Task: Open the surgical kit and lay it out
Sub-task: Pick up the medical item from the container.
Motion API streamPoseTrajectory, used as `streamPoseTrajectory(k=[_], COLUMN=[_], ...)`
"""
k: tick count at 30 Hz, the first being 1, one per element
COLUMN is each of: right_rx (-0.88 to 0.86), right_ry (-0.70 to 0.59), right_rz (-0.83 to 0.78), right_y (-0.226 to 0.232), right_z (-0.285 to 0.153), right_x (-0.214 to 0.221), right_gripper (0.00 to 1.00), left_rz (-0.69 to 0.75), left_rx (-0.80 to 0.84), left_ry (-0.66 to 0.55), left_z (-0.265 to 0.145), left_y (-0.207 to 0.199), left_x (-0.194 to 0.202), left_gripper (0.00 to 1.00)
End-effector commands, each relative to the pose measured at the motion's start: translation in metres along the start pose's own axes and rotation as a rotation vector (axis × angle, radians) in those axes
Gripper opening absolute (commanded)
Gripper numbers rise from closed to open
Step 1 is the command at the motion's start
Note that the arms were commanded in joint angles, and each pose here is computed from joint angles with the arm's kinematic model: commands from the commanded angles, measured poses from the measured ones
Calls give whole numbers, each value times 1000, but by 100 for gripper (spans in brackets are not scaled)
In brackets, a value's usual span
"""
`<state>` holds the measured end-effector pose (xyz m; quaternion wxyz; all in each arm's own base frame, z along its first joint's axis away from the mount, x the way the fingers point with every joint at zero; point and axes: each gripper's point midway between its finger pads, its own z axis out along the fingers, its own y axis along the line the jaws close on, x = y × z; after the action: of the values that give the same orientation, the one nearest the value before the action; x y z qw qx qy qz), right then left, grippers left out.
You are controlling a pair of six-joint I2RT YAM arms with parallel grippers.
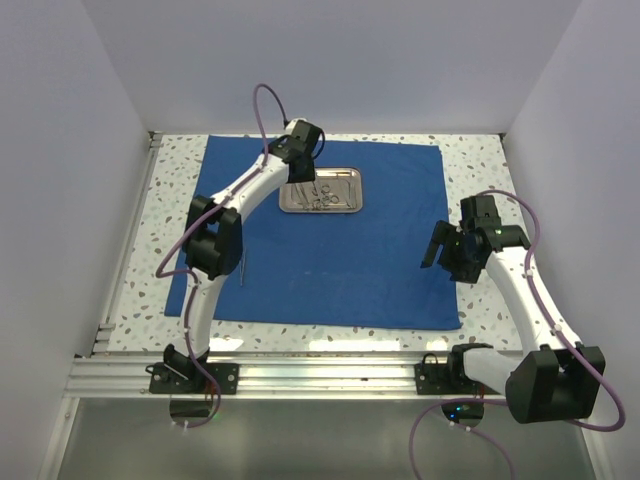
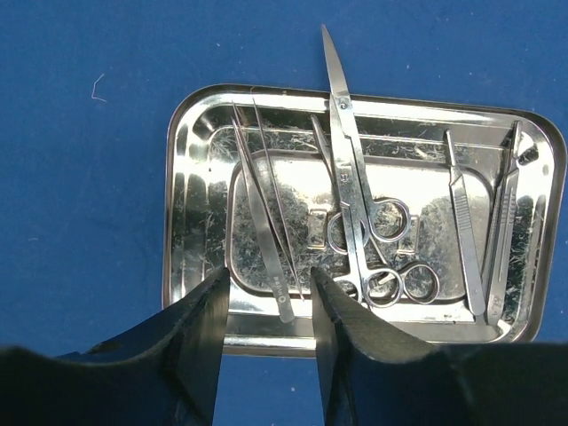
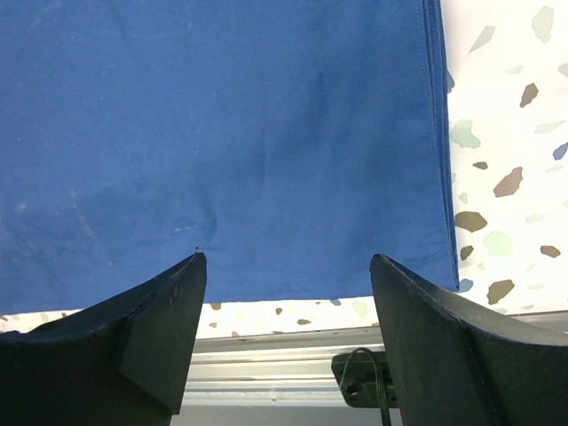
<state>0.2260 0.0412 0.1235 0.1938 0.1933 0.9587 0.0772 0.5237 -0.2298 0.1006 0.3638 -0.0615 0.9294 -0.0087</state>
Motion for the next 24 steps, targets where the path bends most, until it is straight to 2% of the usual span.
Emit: streamPoseTrajectory(k=[1,24], right_rx=[-40,9], right_ry=[-5,18], right_rz=[-26,-10], right_y=[6,0], right_z=[-2,7], right_x=[-1,0], right_gripper=[79,79], left_rz=[-25,-24], left_rx=[-17,-60], left_ry=[1,82], left_z=[6,52], left_y=[2,21], left_x=[5,37], left_gripper=[44,41])
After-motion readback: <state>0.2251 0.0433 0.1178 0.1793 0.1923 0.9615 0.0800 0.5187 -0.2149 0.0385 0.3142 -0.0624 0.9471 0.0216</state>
